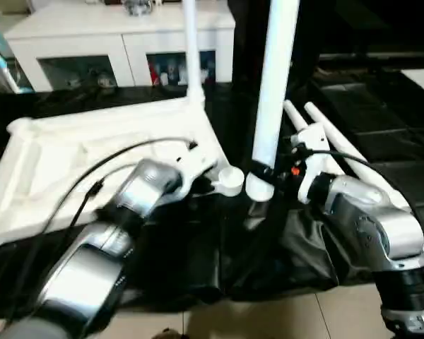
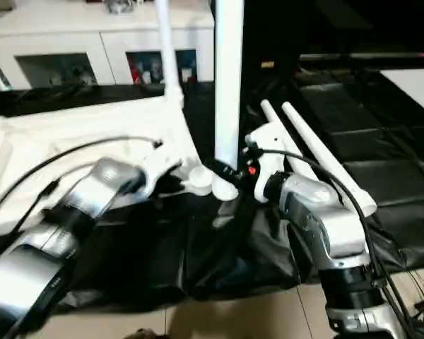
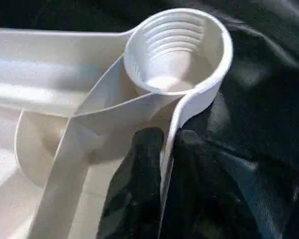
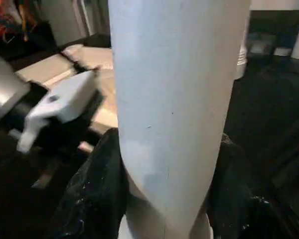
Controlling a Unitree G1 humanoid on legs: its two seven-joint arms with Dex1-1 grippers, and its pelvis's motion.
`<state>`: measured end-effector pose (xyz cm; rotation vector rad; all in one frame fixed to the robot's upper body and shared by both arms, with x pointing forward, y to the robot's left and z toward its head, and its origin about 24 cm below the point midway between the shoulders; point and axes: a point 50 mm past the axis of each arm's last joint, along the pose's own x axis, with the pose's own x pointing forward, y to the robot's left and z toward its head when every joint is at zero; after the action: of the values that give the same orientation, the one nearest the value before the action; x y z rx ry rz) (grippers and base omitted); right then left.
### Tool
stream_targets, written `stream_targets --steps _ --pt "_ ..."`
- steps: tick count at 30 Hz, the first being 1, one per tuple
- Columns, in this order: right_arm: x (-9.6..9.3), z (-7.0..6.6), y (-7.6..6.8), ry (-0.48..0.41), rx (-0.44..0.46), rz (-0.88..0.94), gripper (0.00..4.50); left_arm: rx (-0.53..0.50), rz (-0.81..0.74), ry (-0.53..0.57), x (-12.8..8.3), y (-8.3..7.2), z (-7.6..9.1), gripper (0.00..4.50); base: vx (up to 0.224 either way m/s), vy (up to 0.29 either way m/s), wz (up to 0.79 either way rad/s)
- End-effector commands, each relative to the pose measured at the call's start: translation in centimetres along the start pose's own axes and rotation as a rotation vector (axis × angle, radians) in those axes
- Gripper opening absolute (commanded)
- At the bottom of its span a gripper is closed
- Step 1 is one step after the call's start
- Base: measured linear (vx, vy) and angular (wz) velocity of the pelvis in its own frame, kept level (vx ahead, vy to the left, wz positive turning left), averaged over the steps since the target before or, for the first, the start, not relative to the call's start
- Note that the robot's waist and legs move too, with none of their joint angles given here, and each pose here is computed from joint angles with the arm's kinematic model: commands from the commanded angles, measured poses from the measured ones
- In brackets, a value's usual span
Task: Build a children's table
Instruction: Insert table leg to table base
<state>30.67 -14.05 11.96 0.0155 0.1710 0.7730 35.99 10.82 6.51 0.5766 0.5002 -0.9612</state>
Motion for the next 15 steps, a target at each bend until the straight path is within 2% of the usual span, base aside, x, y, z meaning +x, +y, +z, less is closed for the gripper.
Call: stream_targets --steps 1,5,7,10,11,15 --pt "-0.3 0.2 -0.1 -0.022 0.007 -0.023 1.85 0.023 0.009 0.014 -0.4 0.0 -0.5 0.37 0.0 0.0 0.0" --pt "-0.3 0.0 -0.4 -0.019 0.012 -0.078 1.85 0.044 0.01 -0.043 -0.7 -0.1 -0.2 0.21 0.0 0.0 0.0" --pt "-0.3 -0.2 -0.7 -0.027 0.029 -0.142 1.85 0.092 0.014 -0.133 -1.2 -0.3 0.3 0.18 0.0 0.0 0.0" --pt "-0.3 -0.4 -0.6 -0.031 0.053 -0.158 1.85 0.149 0.031 -0.18 -1.7 -0.4 0.6 0.17 0.0 0.0 0.0" --pt "-0.4 -0.3 -0.5 -0.043 0.048 -0.16 1.85 0.192 0.013 -0.218 -2.0 -0.7 0.9 0.17 0.0 0.0 0.0" --pt "-0.3 -0.1 -0.6 -0.067 0.001 -0.187 1.85 0.217 -0.007 -0.263 -2.7 -1.0 1.1 0.17 0.0 0.0 0.0"
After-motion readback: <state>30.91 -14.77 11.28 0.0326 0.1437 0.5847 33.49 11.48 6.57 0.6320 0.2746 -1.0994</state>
